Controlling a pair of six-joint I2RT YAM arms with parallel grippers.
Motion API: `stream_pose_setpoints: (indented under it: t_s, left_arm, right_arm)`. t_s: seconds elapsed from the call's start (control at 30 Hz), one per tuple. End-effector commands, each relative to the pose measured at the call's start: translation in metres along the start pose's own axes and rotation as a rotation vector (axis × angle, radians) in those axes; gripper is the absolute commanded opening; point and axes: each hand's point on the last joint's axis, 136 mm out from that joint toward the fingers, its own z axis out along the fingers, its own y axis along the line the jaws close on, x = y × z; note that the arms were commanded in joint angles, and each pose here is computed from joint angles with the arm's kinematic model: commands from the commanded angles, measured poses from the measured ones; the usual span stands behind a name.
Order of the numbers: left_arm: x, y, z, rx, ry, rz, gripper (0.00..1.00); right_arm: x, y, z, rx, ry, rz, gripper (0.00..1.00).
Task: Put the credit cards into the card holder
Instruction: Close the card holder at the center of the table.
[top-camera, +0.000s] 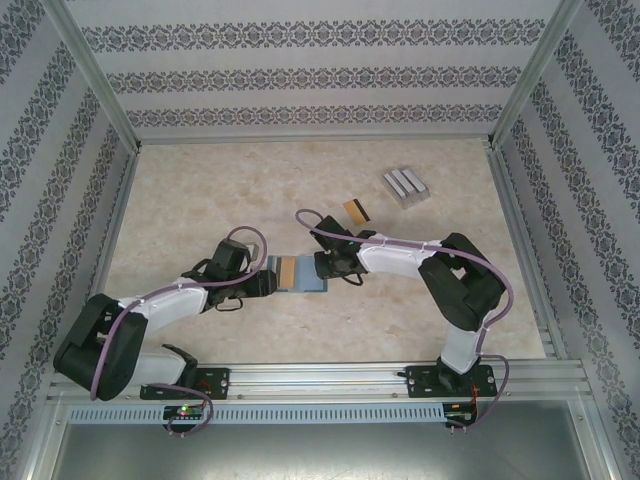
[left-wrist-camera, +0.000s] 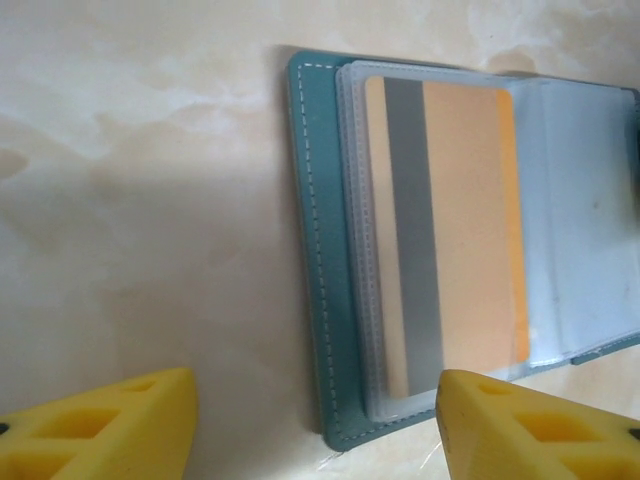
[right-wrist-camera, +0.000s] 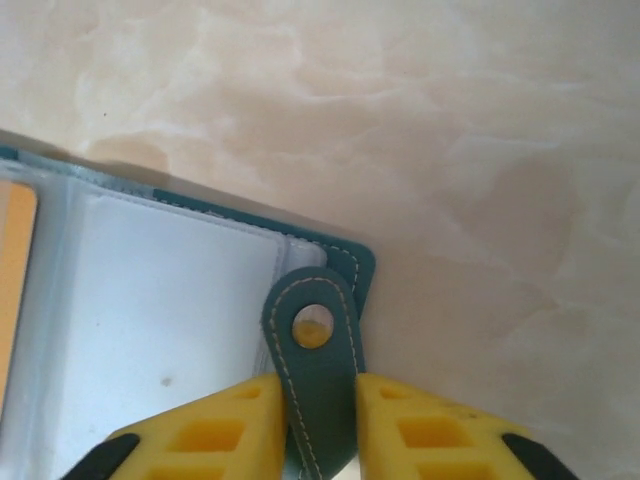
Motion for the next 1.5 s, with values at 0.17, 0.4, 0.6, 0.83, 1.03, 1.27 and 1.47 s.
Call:
stream_pose_setpoints:
  t_s: [0.17,0.4,0.6,0.83,1.03,1.27,1.47]
  left_arm:
    - [0.005,-0.014,0.017,0.061,0.079,-0.148,0.63]
    - [0.013,-0.011,0.029,0.023,0.172,-0.226,0.55]
    - [0.002,-0.017,0.011,0.001,0.164,-0.245,0.44]
    - [-0.01,-0.02,-0.025,-0.105,0.088,-0.17,0.4]
    - [-0.004,-0.033,-0.012,-0.143,0.099,-0.125,0.39]
    - [-0.005,-0.041,-0.002,-0.142,0.074,-0.176,0.4]
    - [-0.005,-0.044,0.006,-0.1,0.045,-0.238,0.43]
  right_arm:
    - [0.016,0.031,-0.006,-0.315,-0.012,0.018,0.07]
    - [0.015,0.047,0.0,-0.449,-0.036,0.013,0.0]
    - [0.01,0.064,0.007,-0.474,-0.058,-0.003,0.0]
    - [0.007,0.067,0.01,-0.47,-0.106,0.033,0.1]
    - [0.0,0.049,0.004,-0.454,-0.166,0.092,0.19]
    - [0.003,0.026,0.008,-0.348,-0.172,0.132,0.38]
    - [0.001,0.028,0.004,-0.379,-0.16,0.155,0.18]
